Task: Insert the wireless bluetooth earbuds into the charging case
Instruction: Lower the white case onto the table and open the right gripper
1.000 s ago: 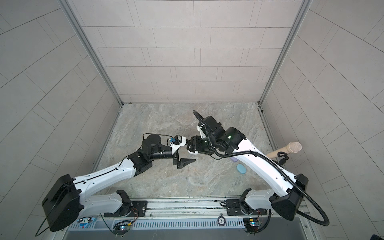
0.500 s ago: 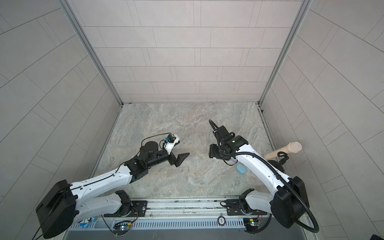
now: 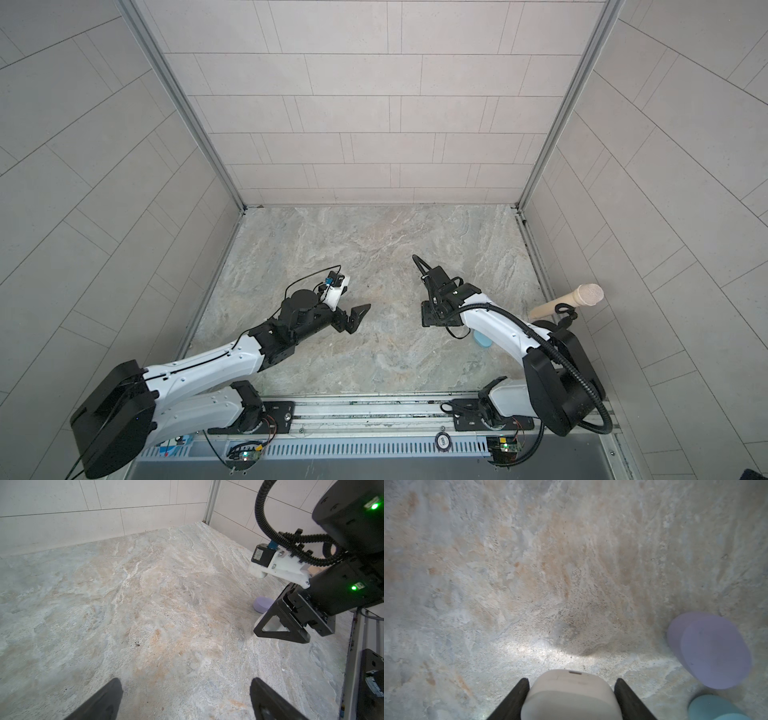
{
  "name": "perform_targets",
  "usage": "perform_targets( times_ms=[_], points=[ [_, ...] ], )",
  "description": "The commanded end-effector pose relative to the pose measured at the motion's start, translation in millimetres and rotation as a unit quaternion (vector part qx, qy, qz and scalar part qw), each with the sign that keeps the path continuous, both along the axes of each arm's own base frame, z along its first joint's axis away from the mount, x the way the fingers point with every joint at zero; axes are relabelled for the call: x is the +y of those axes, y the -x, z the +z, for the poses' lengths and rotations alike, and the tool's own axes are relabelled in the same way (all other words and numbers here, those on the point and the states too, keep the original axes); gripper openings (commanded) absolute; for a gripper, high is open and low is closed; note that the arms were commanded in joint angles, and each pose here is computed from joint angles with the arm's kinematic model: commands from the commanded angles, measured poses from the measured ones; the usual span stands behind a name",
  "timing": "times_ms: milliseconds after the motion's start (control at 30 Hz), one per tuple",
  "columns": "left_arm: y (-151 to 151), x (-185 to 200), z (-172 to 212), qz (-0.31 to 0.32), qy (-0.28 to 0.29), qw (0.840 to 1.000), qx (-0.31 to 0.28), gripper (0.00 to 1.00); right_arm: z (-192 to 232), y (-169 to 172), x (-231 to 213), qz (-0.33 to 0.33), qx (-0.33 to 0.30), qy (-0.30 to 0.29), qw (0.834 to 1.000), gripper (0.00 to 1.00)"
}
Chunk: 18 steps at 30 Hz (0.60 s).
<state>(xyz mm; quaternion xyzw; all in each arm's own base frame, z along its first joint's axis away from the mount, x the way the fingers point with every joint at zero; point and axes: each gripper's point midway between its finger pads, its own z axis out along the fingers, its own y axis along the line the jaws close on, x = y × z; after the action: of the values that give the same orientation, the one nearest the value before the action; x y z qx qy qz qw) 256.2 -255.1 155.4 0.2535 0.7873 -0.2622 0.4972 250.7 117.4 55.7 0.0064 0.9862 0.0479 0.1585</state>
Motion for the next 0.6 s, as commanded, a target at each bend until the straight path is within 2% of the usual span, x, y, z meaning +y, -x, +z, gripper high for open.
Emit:
perform_targets(
  times_ms=[0,200,300,433,567],
  points=[
    [-3,6,7,0.019,0.009,1.000,-0.010,1.00,-7,-6,-5,0.004,-0.015,0.022,1.000,0.59],
    [-3,10,10,0.026,0.012,0.999,-0.014,1.00,-26,-2,-7,0.002,-0.002,0.028,1.000,0.61],
    [-4,13,12,0.034,0.012,0.999,-0.016,1.00,-34,1,-8,0.003,0.005,0.030,1.000,0.65],
    [-6,23,12,0.056,0.004,0.998,-0.019,1.00,-38,5,-9,0.005,0.013,0.032,0.999,0.76],
    [-12,40,15,0.093,-0.010,0.995,-0.031,1.00,-22,4,-9,0.015,0.003,0.032,0.999,0.85]
  ],
)
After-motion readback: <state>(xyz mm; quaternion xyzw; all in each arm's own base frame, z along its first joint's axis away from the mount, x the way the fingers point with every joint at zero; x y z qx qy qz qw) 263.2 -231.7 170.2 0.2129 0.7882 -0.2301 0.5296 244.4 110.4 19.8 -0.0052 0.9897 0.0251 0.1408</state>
